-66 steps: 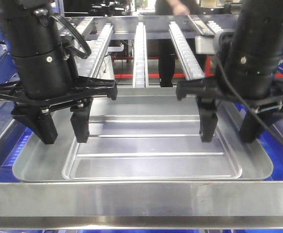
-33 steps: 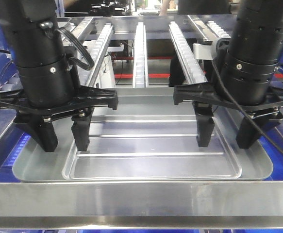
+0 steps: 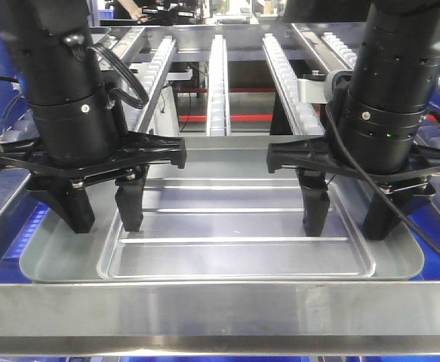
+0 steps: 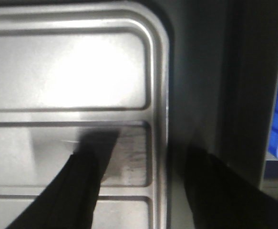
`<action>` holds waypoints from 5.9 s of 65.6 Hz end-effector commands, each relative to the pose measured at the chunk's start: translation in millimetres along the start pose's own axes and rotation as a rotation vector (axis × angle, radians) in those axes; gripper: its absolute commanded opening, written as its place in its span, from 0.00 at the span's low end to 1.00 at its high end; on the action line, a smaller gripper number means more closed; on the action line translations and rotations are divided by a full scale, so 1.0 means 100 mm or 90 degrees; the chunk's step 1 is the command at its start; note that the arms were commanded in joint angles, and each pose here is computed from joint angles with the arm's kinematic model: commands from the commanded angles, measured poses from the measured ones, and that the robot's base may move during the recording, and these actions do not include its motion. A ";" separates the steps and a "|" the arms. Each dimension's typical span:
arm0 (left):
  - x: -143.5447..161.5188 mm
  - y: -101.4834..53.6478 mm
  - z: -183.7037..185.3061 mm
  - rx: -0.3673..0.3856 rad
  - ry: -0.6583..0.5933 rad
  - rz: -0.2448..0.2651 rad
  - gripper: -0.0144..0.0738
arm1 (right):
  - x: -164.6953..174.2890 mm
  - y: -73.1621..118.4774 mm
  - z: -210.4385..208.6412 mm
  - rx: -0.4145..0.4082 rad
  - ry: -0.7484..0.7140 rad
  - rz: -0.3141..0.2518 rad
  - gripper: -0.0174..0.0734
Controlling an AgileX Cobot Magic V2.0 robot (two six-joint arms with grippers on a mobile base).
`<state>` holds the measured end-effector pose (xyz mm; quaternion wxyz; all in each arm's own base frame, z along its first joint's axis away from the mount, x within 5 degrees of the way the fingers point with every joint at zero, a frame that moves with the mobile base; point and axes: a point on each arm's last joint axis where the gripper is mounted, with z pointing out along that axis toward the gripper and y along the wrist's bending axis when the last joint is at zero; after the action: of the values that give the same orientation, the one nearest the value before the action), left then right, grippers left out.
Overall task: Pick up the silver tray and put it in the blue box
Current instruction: 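Close both grippers on the tray's side rims, then lift the tray with both grippers and pull it toward the robot, then hold the tray level in both grippers while the base drives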
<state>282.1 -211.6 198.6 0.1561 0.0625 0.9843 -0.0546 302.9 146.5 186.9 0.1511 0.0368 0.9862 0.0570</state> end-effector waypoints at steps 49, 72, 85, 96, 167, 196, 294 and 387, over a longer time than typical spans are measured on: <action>-0.01 -0.03 -0.14 0.040 -0.039 -0.020 0.43 | -0.10 0.04 -0.20 -0.028 -0.048 -0.002 0.74; -0.01 -0.03 -0.14 0.040 -0.039 -0.020 0.41 | -0.10 0.04 -0.20 -0.028 -0.048 -0.002 0.74; -0.01 -0.03 -0.14 0.039 -0.037 -0.020 0.16 | -0.10 0.04 -0.20 -0.028 -0.048 -0.002 0.55; -0.01 -0.03 -0.14 0.038 -0.037 -0.019 0.16 | -0.10 0.04 -0.20 -0.028 -0.048 -0.002 0.23; -0.04 -0.01 -0.14 0.037 -0.048 -0.017 0.16 | -0.12 0.05 -0.20 -0.034 -0.058 -0.002 0.26; -0.07 0.03 -0.71 0.035 -0.067 -0.022 0.16 | 0.00 0.12 -0.83 -0.074 -0.097 0.034 0.26; 0.93 0.10 -1.20 0.030 -0.072 0.002 0.16 | 0.91 0.12 -1.15 -0.082 -0.098 0.011 0.26; 0.93 0.10 -1.19 0.027 -0.069 0.002 0.16 | 0.91 0.12 -1.15 -0.080 -0.097 0.011 0.26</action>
<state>160.9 -178.1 267.9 0.1854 0.0572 0.9785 -0.0697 180.2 157.3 255.3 0.1918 0.0496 0.9744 0.1066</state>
